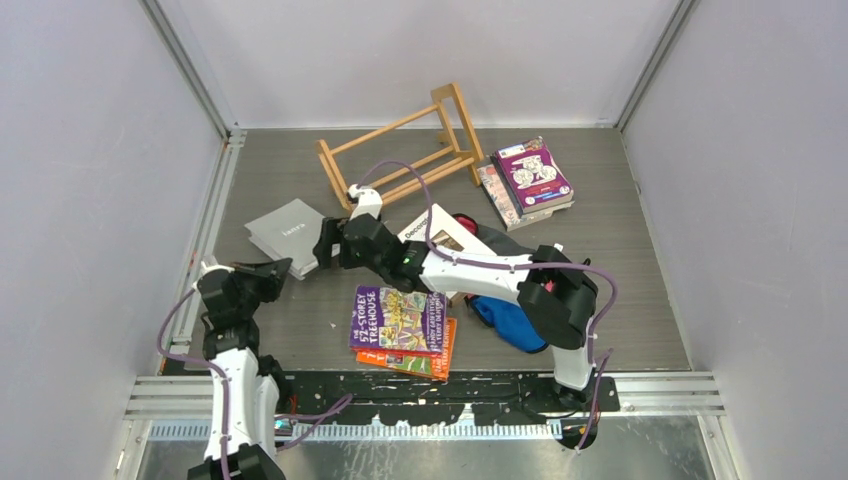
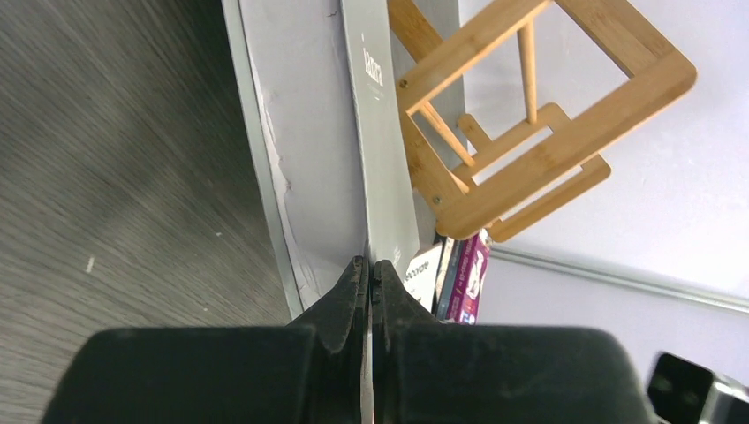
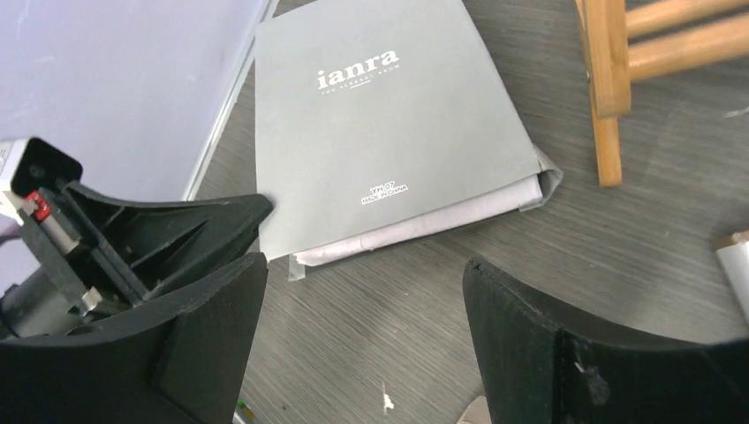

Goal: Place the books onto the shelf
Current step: Pick up the book from the center of the board.

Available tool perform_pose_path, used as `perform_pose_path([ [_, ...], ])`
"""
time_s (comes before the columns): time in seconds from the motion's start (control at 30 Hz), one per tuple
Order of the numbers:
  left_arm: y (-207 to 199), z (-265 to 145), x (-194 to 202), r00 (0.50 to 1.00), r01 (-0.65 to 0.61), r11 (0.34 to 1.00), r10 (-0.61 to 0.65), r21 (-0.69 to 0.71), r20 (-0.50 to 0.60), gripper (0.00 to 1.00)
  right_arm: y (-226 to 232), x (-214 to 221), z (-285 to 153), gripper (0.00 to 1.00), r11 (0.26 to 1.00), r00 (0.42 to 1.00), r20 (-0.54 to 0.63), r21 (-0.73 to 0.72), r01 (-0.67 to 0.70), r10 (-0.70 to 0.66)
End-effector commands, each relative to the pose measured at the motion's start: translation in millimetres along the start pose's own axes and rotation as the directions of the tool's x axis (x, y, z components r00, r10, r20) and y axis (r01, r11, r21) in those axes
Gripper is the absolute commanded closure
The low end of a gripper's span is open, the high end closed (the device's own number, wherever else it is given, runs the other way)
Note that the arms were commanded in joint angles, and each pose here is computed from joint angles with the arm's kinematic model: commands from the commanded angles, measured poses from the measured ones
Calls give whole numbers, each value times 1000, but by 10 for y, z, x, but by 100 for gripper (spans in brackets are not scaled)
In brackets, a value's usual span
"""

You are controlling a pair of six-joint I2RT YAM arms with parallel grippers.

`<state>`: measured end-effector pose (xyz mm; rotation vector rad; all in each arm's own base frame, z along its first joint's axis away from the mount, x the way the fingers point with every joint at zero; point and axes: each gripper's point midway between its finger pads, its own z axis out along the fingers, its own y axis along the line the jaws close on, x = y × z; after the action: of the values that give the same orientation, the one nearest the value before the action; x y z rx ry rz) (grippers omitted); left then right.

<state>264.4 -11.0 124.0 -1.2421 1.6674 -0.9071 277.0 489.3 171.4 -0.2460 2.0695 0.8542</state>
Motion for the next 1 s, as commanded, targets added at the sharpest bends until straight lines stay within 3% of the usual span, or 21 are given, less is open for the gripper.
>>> perform_pose_path([
  [0.0,-354,-100,74,999,-9,993,13,117,-41,100,75,-274,-56,14,963,959,96,-49,-263,267],
  [0.17,-420,-154,125,998,-36,991,43,130,-54,100,-77,-177,-58,13,927,924,79,-43,-372,374],
  [0.53,-464,-245,217,993,-79,987,90,141,-78,100,-177,-68,-12,13,885,885,18,-39,-465,466],
  [0.97,-482,-274,220,991,-100,984,112,150,-72,100,-487,-57,-267,11,895,894,38,-5,-446,445],
])
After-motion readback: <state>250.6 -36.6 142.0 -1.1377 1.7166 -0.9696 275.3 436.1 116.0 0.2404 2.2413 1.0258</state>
